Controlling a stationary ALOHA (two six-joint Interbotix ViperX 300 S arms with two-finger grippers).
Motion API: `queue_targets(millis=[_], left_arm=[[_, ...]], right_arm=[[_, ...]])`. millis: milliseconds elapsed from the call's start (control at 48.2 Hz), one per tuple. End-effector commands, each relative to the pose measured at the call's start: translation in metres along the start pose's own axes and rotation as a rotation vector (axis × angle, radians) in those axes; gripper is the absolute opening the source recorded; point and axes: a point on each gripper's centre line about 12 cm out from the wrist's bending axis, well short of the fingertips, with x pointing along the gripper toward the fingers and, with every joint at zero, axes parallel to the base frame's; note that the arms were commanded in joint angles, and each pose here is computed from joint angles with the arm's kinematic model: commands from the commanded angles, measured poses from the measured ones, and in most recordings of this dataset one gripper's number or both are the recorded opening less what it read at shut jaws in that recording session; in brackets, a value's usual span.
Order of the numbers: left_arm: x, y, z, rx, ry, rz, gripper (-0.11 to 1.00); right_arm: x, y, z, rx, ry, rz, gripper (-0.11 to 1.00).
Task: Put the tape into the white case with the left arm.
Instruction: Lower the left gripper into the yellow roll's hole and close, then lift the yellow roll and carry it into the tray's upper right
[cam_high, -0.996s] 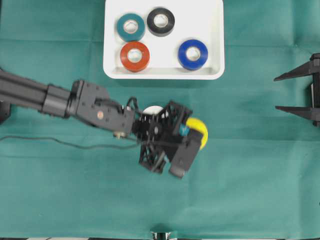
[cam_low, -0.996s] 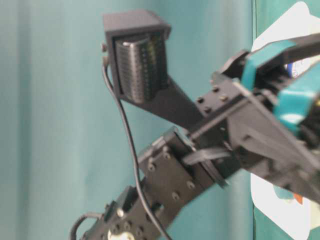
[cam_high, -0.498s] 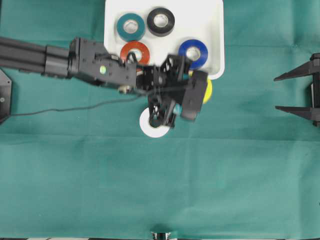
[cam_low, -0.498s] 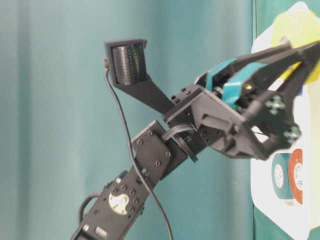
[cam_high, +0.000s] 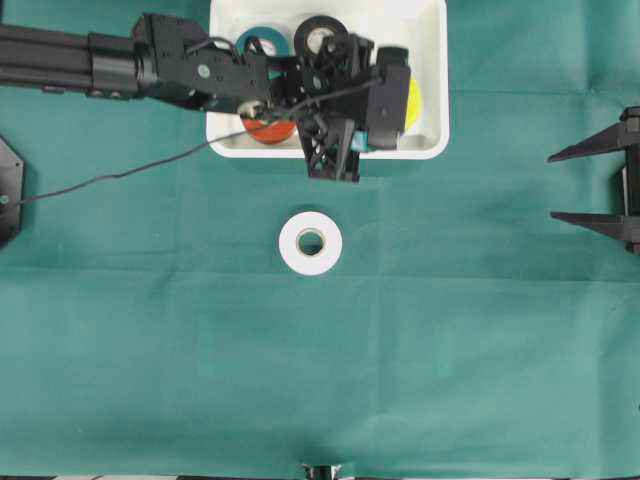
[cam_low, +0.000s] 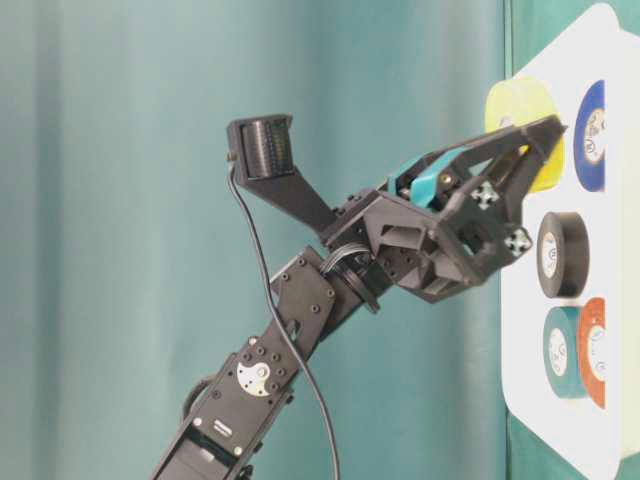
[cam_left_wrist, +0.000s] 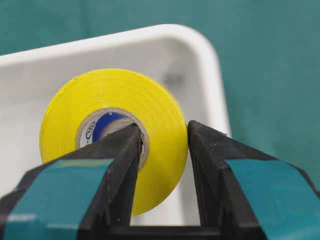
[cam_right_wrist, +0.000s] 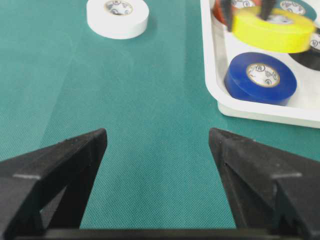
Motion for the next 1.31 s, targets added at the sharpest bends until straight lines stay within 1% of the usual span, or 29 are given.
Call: queue_targets(millis=[0, 166, 228, 353, 457, 809, 892, 996, 1017, 1038, 1204, 1224, 1245, 1287], left_arm=[[-0.015, 0.021, 0.018, -0.014, -0.076, 0.051, 0.28], [-0.012, 0.039, 0.011, -0.033, -0.085, 0.087, 0.28], [-0.01, 0.043, 0.008, -0.018, -0.078, 0.094, 0.28], [-0.006, 0.046, 0.002, 0.043, -0.061, 0.098, 0.28], [-0.003, 0.044, 0.0, 0.07, -0.053, 0.094, 0.29], [-0.003, 0.046, -0.001, 0.061, -0.052, 0.097, 0.28], [-0.002, 0.046, -0.001, 0.052, -0.051, 0.096, 0.28], [-0.002, 0.046, -0.001, 0.031, -0.053, 0.096, 0.29], [-0.002, 0.046, -0.001, 0.027, -0.053, 0.095, 0.3], [-0.002, 0.047, -0.002, 0.023, -0.051, 0.096, 0.34], [-0.002, 0.046, -0.002, 0.021, -0.047, 0.093, 0.82], [-0.002, 0.045, -0.003, 0.02, -0.046, 0.092, 0.85], [-0.002, 0.045, -0.003, 0.021, -0.045, 0.092, 0.87], [-0.003, 0.045, -0.003, 0.021, -0.046, 0.092, 0.86]], right_arm=[[0.001, 0.0, 0.005, 0.001, -0.015, 0.001, 0.86], [0.001, 0.0, 0.005, 0.001, -0.015, 0.001, 0.86], [0.001, 0.0, 0.005, 0.002, -0.015, 0.0, 0.86], [0.001, 0.0, 0.005, 0.002, -0.015, 0.0, 0.86], [0.001, 0.0, 0.005, 0.002, -0.014, -0.001, 0.86], [0.001, 0.0, 0.005, 0.002, -0.015, 0.0, 0.86], [0.001, 0.0, 0.005, 0.002, -0.015, 0.0, 0.86], [0.001, 0.0, 0.005, 0.002, -0.015, 0.0, 0.86], [0.001, 0.0, 0.005, 0.002, -0.015, 0.0, 0.86], [0.001, 0.0, 0.005, 0.001, -0.015, 0.001, 0.86], [0.001, 0.0, 0.005, 0.002, -0.015, 0.0, 0.86], [0.001, 0.0, 0.005, 0.002, -0.015, 0.0, 0.86], [0.001, 0.0, 0.005, 0.002, -0.015, 0.0, 0.86], [0.001, 0.0, 0.005, 0.002, -0.015, 0.0, 0.86]])
